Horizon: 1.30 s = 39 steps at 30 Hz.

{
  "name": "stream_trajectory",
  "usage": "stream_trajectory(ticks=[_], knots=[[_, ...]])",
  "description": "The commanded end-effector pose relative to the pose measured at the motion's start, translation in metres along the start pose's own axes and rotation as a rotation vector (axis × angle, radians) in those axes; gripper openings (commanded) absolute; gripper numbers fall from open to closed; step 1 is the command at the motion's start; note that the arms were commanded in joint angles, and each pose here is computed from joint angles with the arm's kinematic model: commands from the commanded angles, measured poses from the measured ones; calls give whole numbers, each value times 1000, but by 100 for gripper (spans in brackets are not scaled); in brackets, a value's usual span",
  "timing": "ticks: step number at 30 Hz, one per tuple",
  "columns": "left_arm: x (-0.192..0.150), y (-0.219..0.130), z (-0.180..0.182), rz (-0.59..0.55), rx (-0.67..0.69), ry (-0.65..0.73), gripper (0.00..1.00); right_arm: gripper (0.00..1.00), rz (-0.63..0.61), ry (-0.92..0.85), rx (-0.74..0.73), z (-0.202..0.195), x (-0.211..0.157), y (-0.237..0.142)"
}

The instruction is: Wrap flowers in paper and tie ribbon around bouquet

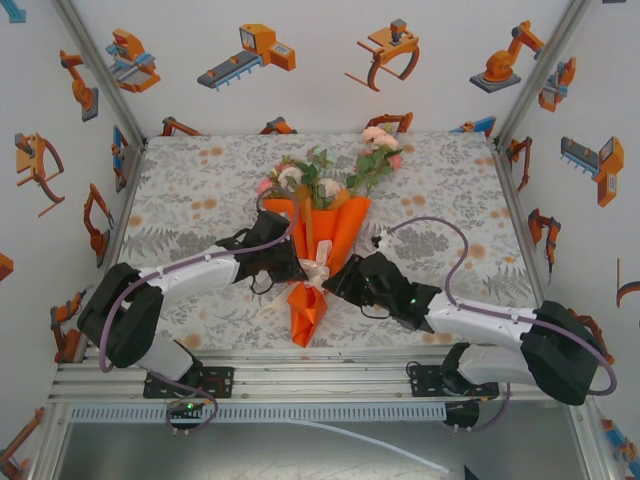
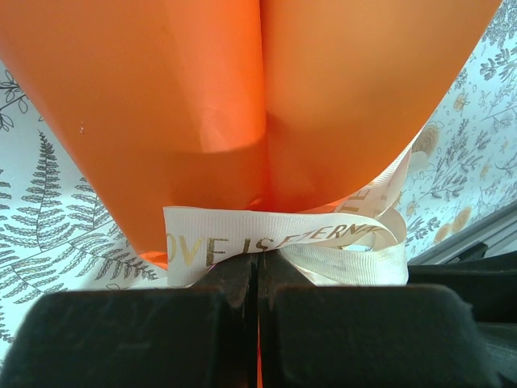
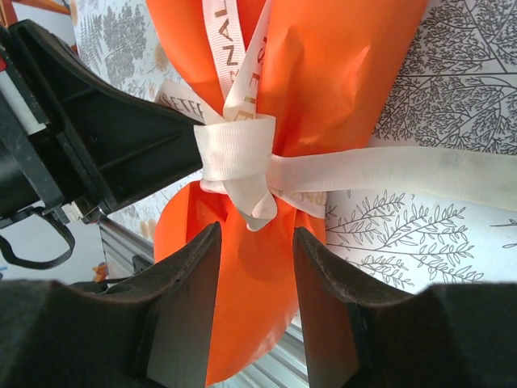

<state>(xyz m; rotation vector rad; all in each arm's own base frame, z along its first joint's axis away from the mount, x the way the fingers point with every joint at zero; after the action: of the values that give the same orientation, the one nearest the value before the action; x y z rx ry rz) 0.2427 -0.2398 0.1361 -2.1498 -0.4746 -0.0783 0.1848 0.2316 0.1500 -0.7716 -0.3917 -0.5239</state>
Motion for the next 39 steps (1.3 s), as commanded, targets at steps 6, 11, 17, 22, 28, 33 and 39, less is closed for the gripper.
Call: stream_trajectory(ticks=[6,11,17,22,28,33,39], knots=[[5,-4,-9,-12,-28,-7,0,36,-54,-1,-46,5,8,17],[5,-6,-8,-19,-26,-6,0,8,-36,-41,-46,3,5,16],[6,-6,-10,-18,-30,-7,0,0,11,-138,-9,4,-1,9],[8,-11,-12,-29,-33,-8,0,0,67,-310,109,20,-4,6],[10,-17,-10,-50,-21,-5,0,0,137,-519,206,34,-9,0],[10,-19,-9,-56,-20,-10,0,0,137,-595,183,30,-8,-6],[15,-33,-22,-73,-59,59,20,0,108,-653,101,24,-2,-8]])
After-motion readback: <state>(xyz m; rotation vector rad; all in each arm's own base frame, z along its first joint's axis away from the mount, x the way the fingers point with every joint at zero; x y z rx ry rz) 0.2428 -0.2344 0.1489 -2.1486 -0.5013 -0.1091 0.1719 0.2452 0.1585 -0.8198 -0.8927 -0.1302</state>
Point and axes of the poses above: each hand's point on the last joint's axis, 136 mm out from that joint toward the fingers, its own y axis out along the fingers, its own z axis along the line the jaws close on, x = y × z, the point moved 7 cm from there along -y, back along the fingers, and after that the axes turned 12 degrees about -y, right-handed, at the moved point
